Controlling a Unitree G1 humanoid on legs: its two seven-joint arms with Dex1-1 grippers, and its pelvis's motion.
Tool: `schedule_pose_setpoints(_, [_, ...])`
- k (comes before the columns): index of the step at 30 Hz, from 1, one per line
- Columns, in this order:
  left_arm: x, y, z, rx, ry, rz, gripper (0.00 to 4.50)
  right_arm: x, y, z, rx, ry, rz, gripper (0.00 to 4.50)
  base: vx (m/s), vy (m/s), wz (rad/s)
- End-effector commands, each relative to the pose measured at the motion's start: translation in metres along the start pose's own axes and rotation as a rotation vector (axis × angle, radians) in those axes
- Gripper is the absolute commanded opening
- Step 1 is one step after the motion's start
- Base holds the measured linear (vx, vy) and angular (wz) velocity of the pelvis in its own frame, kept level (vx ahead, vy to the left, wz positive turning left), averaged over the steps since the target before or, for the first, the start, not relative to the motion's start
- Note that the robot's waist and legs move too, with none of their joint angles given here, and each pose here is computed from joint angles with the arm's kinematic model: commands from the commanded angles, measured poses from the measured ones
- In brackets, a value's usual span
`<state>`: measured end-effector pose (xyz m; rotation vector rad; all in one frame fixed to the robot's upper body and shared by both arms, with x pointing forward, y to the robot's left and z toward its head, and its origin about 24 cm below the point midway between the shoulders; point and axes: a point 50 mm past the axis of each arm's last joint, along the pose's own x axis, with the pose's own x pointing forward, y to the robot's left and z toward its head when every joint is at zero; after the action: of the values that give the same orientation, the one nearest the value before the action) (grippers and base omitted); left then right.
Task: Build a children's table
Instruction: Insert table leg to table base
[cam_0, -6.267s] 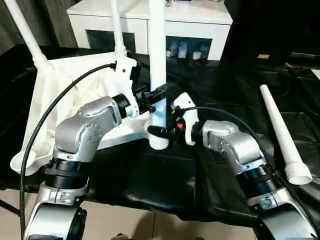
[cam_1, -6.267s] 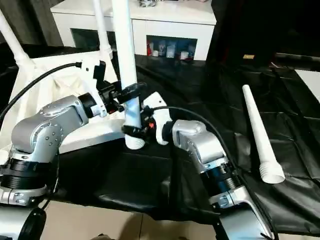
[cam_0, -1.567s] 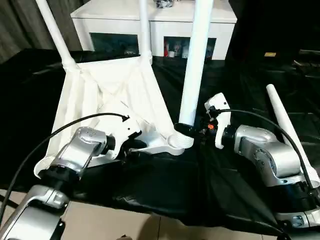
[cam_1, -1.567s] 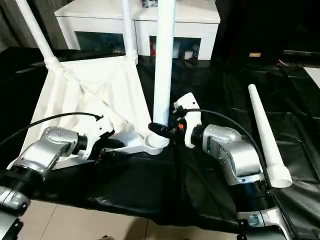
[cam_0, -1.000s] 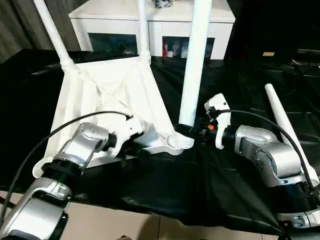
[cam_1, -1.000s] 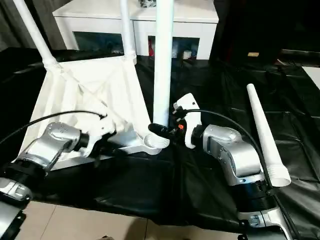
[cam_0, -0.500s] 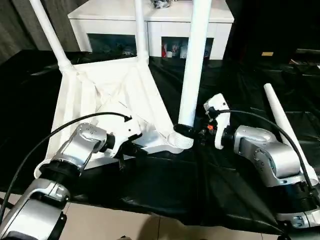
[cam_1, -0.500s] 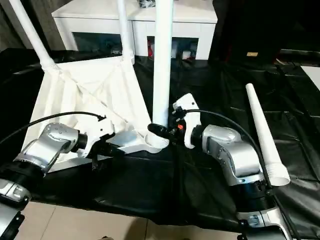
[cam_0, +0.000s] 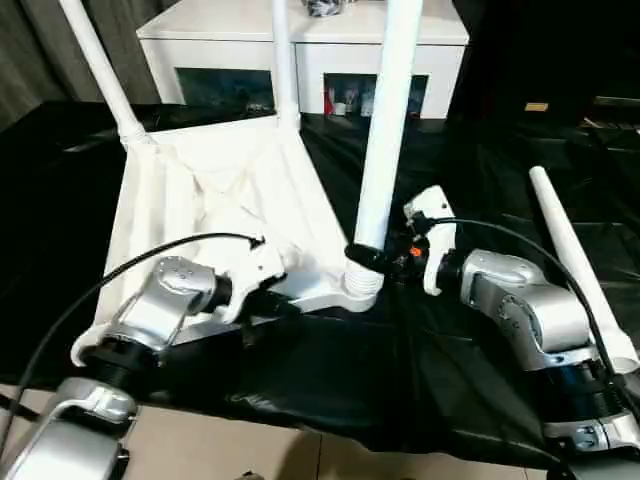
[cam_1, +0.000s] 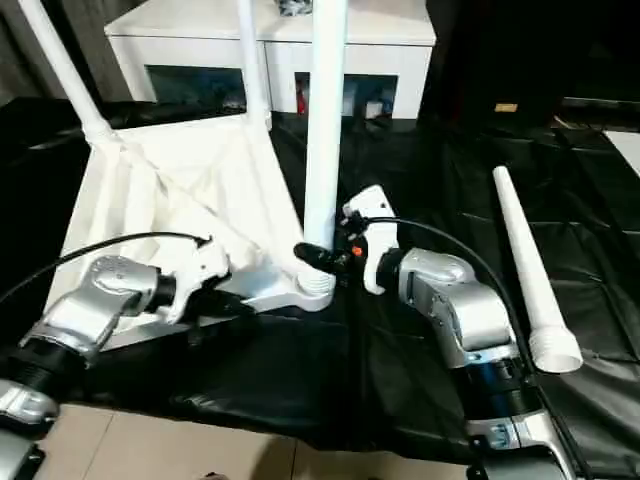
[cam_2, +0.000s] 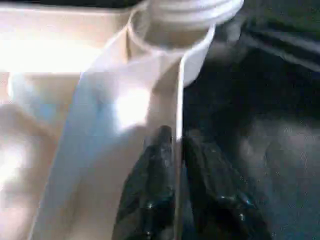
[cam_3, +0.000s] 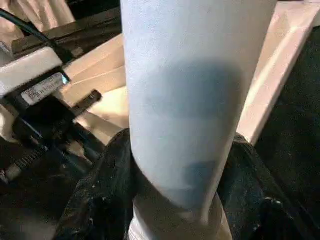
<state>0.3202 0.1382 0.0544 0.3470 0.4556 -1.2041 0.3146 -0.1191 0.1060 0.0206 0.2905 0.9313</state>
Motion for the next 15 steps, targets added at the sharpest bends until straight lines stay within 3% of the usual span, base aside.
schedule_pose_setpoints(1, [-0.005,0.005,0.001,0.004,-0.001,0.037,0.84,0.001,-0.001,0.007,-0.025,-0.019,0.001,1.88,0.0,0.0,0.0])
schedule_pose_setpoints(10, [-0.002,0.002,-0.007,-0.013,0.067,0.009,0.93,0.001,-0.001,0.008,-0.028,-0.02,0.003,1.88,0.0,0.0,0.0])
schedule_pose_setpoints(12, [-0.002,0.003,-0.009,-0.022,0.079,0.014,0.64,0.0,-0.001,0.008,-0.028,-0.021,0.002,1.88,0.0,0.0,0.0])
schedule_pose_setpoints(15, [-0.002,0.005,-0.01,-0.049,0.088,0.043,0.56,-0.001,-0.001,0.008,-0.028,-0.022,-0.001,1.88,0.0,0.0,0.0])
